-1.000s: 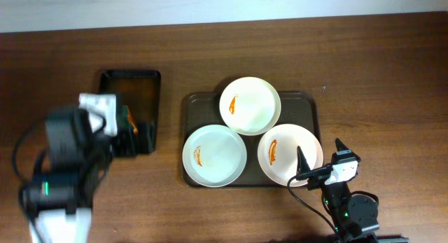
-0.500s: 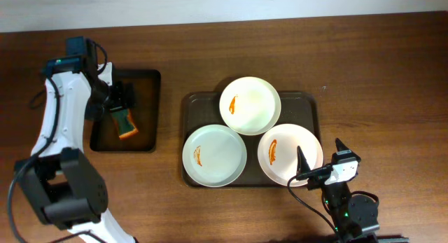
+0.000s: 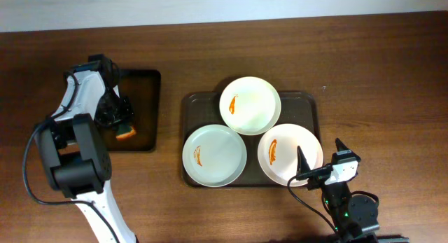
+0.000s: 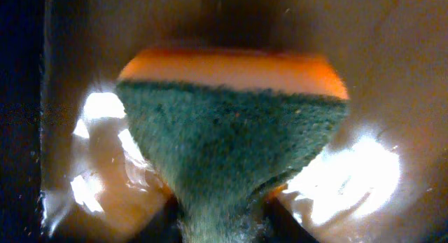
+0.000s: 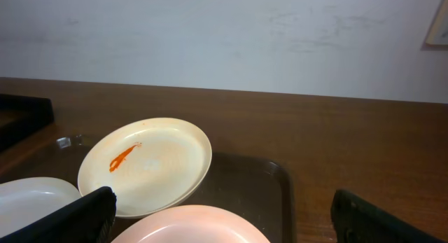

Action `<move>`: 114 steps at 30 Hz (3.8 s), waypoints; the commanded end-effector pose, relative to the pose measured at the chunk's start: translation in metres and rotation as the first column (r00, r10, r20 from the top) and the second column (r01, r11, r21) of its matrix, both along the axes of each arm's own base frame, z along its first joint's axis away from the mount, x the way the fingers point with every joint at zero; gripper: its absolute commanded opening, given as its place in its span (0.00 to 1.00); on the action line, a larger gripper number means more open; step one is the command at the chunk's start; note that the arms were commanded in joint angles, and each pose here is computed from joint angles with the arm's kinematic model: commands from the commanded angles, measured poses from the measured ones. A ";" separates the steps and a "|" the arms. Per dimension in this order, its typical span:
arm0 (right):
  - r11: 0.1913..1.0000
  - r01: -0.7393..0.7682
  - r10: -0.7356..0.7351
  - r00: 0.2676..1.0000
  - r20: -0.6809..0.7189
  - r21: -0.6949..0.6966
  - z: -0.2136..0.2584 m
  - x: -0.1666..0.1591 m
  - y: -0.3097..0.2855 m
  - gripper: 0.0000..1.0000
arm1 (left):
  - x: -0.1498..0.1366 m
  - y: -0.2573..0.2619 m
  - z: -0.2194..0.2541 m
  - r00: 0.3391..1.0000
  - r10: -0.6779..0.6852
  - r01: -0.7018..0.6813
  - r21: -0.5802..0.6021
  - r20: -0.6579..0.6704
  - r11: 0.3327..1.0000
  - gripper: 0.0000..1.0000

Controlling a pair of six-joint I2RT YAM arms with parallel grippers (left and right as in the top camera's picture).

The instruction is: Clean dirty plates on tray and stack at the side

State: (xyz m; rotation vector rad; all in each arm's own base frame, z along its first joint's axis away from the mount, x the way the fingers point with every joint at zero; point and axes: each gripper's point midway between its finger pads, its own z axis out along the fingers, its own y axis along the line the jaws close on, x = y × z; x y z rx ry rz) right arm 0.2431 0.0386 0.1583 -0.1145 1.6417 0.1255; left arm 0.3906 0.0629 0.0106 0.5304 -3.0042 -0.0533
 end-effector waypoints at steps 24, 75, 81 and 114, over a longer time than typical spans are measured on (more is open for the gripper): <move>1.000 0.019 -0.019 1.000 -0.003 -0.008 -0.003 0.000 -0.004 0.98 | -0.034 -0.001 0.003 0.990 0.007 -0.008 -0.011 -0.142 1.000 0.08; 1.000 0.020 -0.020 1.000 -0.003 -0.008 -0.003 0.000 -0.004 0.98 | 0.016 0.008 -0.003 0.998 0.007 -0.009 0.026 0.063 1.000 0.92; 1.000 0.019 -0.019 1.000 -0.003 -0.008 -0.003 0.000 -0.004 0.98 | 0.007 0.006 -0.003 1.000 0.007 -0.008 0.021 0.024 1.000 0.66; 1.000 0.019 -0.019 1.000 -0.003 -0.008 -0.003 0.000 -0.004 0.98 | 0.051 -0.003 0.136 0.980 0.009 -0.002 -0.039 0.197 0.999 0.00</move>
